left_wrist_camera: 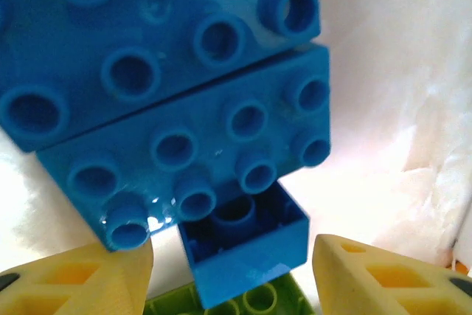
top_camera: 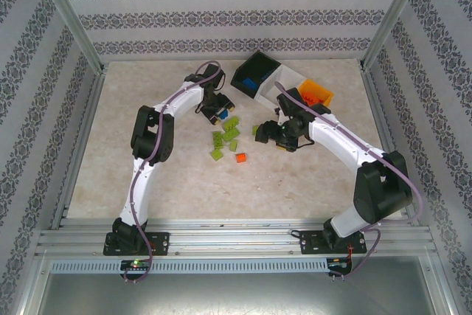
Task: Sort the legos into containers by color
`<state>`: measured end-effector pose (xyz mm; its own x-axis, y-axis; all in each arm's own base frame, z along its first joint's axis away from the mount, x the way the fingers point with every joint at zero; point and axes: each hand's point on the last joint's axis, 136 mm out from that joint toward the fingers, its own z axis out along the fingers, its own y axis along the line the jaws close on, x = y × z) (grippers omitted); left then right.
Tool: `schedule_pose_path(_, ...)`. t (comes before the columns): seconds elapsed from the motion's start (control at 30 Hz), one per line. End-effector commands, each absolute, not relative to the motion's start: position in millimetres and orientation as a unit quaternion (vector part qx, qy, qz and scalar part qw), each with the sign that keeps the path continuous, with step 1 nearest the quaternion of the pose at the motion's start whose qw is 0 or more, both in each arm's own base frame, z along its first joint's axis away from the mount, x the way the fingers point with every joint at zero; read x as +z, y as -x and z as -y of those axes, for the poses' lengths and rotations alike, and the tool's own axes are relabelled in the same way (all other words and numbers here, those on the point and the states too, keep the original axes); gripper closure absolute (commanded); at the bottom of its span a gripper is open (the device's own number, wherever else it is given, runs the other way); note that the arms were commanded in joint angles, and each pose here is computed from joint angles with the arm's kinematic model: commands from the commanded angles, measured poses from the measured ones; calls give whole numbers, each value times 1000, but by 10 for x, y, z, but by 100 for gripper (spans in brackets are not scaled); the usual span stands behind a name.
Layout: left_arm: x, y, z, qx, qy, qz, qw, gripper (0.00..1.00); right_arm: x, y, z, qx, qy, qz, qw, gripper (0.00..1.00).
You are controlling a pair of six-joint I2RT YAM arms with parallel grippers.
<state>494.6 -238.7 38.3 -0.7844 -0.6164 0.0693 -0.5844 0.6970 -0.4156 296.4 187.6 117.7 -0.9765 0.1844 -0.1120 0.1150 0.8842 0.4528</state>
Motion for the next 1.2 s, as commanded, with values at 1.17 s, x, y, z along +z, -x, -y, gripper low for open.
schedule_pose_path(1.17,1885,-5804,3104,-495,188,-817,228,70,1141,-2383,-1416,197,-120,-971,65,25)
